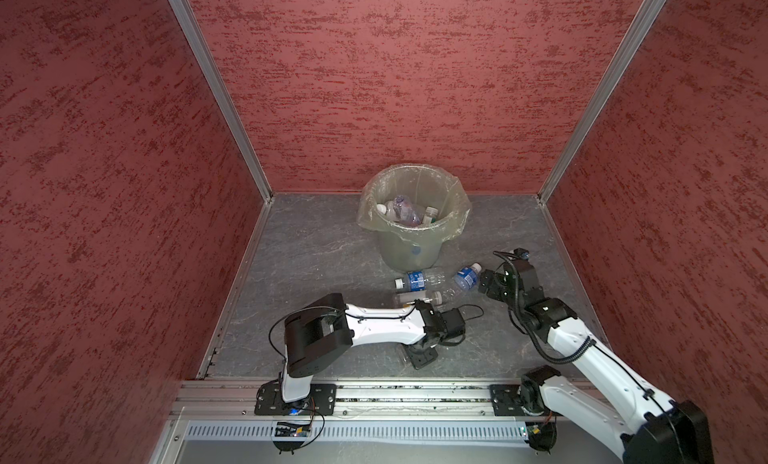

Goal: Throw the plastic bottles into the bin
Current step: 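Lift the green-cap bottle upright with the left gripper toward the bin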

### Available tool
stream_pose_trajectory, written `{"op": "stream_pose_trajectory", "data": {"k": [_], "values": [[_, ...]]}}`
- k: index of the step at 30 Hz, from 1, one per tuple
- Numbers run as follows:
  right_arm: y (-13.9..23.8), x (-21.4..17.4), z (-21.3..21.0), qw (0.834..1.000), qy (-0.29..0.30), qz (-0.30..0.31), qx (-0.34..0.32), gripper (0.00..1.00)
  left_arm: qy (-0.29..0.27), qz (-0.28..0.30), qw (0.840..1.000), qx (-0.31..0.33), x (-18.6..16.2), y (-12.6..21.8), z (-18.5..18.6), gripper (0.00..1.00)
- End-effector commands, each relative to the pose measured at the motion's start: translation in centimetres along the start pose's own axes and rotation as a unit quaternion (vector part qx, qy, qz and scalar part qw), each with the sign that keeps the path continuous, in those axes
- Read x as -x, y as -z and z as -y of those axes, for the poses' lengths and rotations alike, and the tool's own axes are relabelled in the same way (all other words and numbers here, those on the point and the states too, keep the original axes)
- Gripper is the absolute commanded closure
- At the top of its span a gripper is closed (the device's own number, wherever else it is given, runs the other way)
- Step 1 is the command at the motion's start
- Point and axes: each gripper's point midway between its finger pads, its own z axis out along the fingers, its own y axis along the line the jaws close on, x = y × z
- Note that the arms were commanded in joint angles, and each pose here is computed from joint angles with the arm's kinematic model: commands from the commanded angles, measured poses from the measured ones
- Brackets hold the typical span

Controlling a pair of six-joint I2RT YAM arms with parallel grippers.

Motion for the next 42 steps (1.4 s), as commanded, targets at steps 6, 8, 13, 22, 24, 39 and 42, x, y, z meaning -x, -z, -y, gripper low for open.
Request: {"op": "stream_pose_trajectory", "data": {"k": [6, 8, 13, 22, 24, 39, 42], "values": [[0.2, 0.7, -0.1, 1.000, -0.008, 0.013, 0.006, 0.06, 0.019, 0.070, 0.997, 0.000, 0.2, 4.0, -0.6, 0.43], [0.2, 0.7, -0.1, 1.000, -0.008, 0.013, 0.007, 0.06, 0.023, 0.090, 0.996, 0.003, 0.3, 5.0, -0.9, 0.44], [0.2, 0.8, -0.1, 1.000, -0.008, 0.013, 0.007, 0.06, 0.039, 0.139, 0.989, 0.012, 0.3, 7.2, -1.8, 0.45], [0.2, 0.9, -0.2, 1.000, -0.008, 0.014, 0.007, 0.07, 0.083, 0.252, 0.963, 0.049, 0.2, 11.8, -4.4, 0.45], [0.2, 0.9, -0.2, 1.000, -0.008, 0.013, 0.007, 0.06, 0.100, 0.290, 0.950, 0.055, 0.1, 13.2, -5.1, 0.45], [0.0, 0.7, -0.1, 1.000, -0.009, 0.010, 0.006, 0.07, 0.249, 0.506, 0.815, 0.132, -6.5, 23.5, -12.5, 0.45], [0.0, 0.6, -0.1, 1.000, -0.008, 0.010, 0.007, 0.07, 0.271, 0.542, 0.786, 0.122, -7.9, 24.9, -13.1, 0.46]]}}
